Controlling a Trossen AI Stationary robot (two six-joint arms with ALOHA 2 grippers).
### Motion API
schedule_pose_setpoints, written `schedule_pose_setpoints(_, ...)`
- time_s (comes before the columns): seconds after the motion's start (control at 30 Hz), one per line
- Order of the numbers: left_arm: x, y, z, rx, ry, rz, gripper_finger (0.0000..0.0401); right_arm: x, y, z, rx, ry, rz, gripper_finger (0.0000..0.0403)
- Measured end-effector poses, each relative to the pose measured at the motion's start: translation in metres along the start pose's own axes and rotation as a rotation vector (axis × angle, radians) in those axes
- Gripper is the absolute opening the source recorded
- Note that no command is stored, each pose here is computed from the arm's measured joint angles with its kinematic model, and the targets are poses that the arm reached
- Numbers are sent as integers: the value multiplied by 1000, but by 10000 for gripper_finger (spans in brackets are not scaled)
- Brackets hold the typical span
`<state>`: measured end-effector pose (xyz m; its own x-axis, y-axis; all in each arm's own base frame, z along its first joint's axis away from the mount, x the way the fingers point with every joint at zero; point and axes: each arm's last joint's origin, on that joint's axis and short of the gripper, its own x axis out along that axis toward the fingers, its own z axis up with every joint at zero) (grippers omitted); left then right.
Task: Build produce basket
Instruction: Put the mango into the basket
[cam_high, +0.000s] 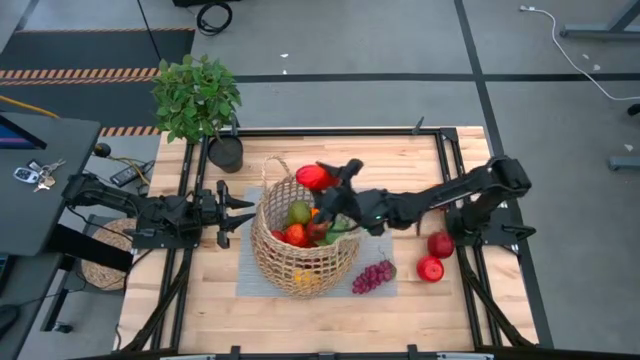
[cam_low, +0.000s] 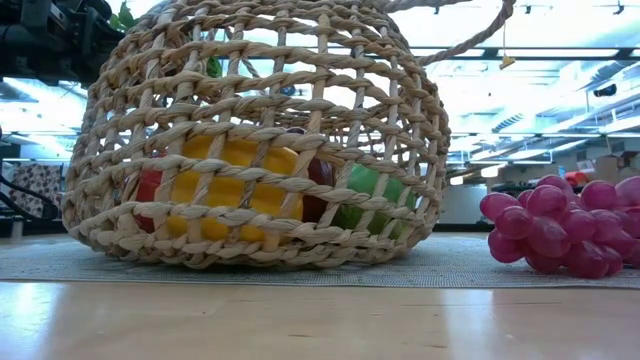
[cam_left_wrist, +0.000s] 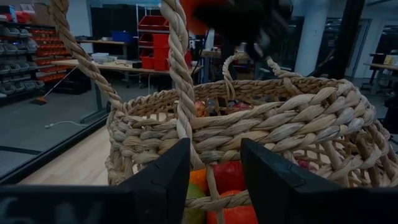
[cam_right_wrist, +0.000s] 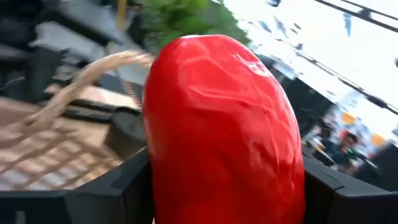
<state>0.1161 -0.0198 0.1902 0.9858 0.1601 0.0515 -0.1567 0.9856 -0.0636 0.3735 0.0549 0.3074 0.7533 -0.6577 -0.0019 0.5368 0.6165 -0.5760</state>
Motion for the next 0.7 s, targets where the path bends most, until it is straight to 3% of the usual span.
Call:
schedule_pose_setpoints(0.27,0,0,0,0,0,0,151,17,45,-30,-151,23,116,268)
schedule_pose_setpoints(0.43,0,0,0,0,0,0,147,19,60,-43,-154,34,259,268)
schedule_pose_setpoints(0.7,0,0,0,0,0,0,152,31,57,-60,-63,92,458,268)
